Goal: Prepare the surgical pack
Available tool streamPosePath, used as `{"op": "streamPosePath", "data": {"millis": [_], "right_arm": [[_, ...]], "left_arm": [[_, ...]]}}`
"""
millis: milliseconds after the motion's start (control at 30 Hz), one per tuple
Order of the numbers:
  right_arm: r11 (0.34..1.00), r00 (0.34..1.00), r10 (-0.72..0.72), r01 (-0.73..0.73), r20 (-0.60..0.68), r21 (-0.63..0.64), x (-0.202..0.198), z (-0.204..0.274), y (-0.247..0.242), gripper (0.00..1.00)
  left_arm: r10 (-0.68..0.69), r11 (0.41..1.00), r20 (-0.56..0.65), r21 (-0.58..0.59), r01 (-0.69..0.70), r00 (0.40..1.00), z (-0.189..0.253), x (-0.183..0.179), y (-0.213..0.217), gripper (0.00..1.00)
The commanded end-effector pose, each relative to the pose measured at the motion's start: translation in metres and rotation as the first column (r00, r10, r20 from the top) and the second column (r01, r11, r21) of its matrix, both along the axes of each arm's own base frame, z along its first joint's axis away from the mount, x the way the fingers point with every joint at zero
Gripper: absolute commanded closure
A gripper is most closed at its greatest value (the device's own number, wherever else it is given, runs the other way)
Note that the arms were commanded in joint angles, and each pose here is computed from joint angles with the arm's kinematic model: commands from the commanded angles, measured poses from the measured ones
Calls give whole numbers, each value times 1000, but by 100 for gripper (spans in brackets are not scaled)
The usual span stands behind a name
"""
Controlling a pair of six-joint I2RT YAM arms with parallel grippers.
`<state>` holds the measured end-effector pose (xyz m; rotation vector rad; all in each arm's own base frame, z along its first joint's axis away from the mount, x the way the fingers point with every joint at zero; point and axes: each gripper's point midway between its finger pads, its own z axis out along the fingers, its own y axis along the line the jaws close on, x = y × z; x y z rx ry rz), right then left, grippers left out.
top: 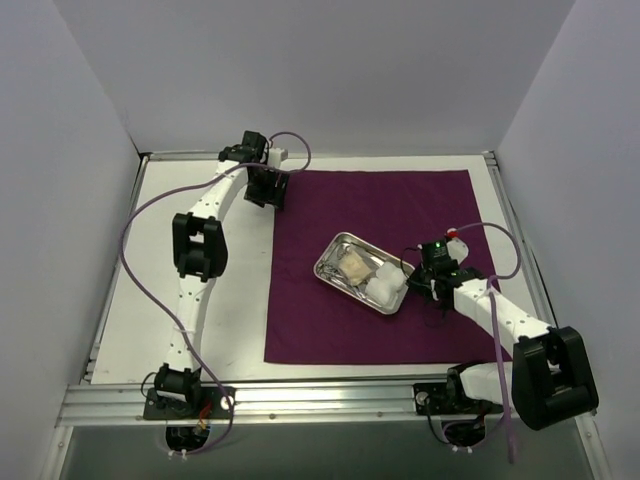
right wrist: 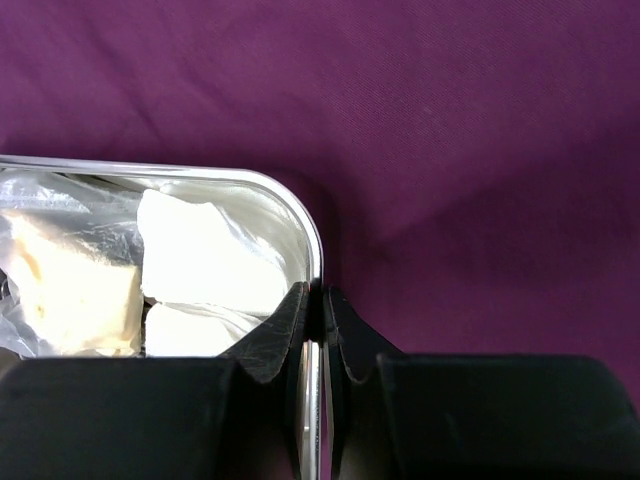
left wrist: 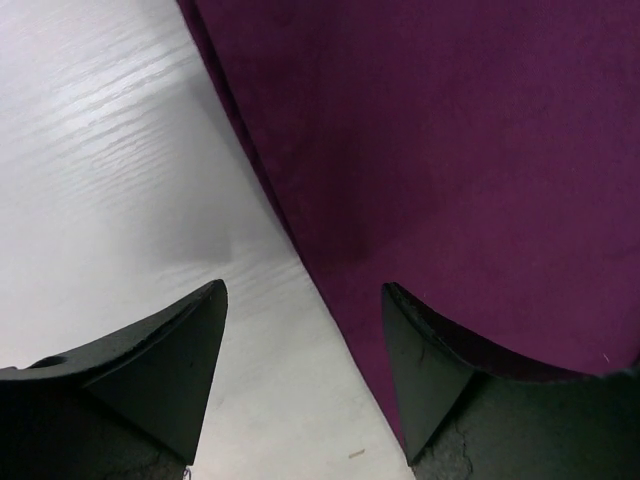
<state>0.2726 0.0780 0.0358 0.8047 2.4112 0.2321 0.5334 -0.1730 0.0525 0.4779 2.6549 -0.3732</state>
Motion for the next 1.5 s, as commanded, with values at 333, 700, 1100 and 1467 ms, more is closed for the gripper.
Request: {"op": "streamPosePath", "data": {"millis": [333,700,1100,1467], "right_arm": [[994,992,-100,98,-74,-39,-36,-12,-27,100],[984,984,-174,175,-24,31,-25,-10,-31,100],[945,954,-295,285,43,163,17,-14,-24,100],[996,996,-81,81,-24,41,5,11,-23,49]], "left_arm": [[43,999,44,-21,-42,998,-12,16,-27,25],[38,996,-59,-83,-43,998,-41,0,-45,30],[53,996,-60,-72,-57,997,-47,1,-43,58],[99,995,-30,-23,-99,995,-37,8,-19,98]]}}
